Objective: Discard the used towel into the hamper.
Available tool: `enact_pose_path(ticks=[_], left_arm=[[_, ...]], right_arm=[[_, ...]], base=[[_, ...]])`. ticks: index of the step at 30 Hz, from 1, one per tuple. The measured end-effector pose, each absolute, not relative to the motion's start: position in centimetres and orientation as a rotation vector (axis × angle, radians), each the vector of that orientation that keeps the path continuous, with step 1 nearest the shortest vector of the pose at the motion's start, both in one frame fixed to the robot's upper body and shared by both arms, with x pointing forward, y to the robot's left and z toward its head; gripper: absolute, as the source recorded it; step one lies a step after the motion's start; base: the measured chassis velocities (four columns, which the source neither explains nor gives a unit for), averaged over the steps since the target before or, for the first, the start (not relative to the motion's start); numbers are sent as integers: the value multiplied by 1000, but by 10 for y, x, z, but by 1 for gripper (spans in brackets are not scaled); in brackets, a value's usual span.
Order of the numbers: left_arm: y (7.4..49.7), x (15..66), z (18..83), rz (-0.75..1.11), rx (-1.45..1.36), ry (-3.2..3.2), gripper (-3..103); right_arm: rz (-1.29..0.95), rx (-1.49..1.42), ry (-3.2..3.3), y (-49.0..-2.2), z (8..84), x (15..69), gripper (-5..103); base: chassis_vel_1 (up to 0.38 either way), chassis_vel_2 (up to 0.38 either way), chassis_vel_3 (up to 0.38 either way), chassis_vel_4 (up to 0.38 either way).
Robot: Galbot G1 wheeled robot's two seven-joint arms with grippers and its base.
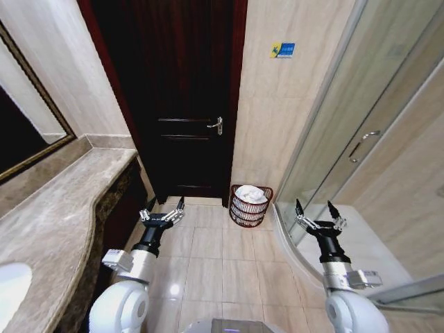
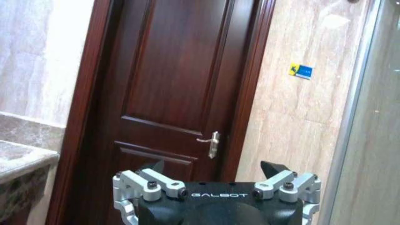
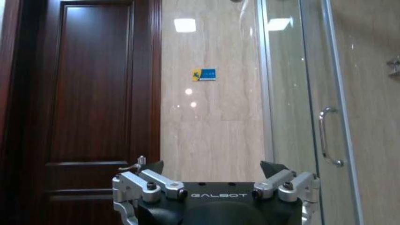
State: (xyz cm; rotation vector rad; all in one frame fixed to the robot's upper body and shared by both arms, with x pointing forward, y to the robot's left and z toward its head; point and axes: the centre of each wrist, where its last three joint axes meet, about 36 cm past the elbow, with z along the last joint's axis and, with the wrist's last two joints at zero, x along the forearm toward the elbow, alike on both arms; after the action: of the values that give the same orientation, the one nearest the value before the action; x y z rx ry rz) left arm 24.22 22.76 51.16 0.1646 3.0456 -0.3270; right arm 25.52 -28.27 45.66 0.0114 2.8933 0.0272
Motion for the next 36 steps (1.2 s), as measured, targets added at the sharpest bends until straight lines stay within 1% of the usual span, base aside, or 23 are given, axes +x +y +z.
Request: enact_pose_path(ticks=[26, 36], left_arm=[[228, 242, 512, -327, 165, 3046, 100], [228, 242, 512, -327, 165, 3046, 100]], right_arm=[[27, 11, 2893, -283, 457, 255, 100], [27, 11, 2893, -283, 457, 255, 100]], base=[[167, -169, -169, 165], [129, -150, -148, 149]])
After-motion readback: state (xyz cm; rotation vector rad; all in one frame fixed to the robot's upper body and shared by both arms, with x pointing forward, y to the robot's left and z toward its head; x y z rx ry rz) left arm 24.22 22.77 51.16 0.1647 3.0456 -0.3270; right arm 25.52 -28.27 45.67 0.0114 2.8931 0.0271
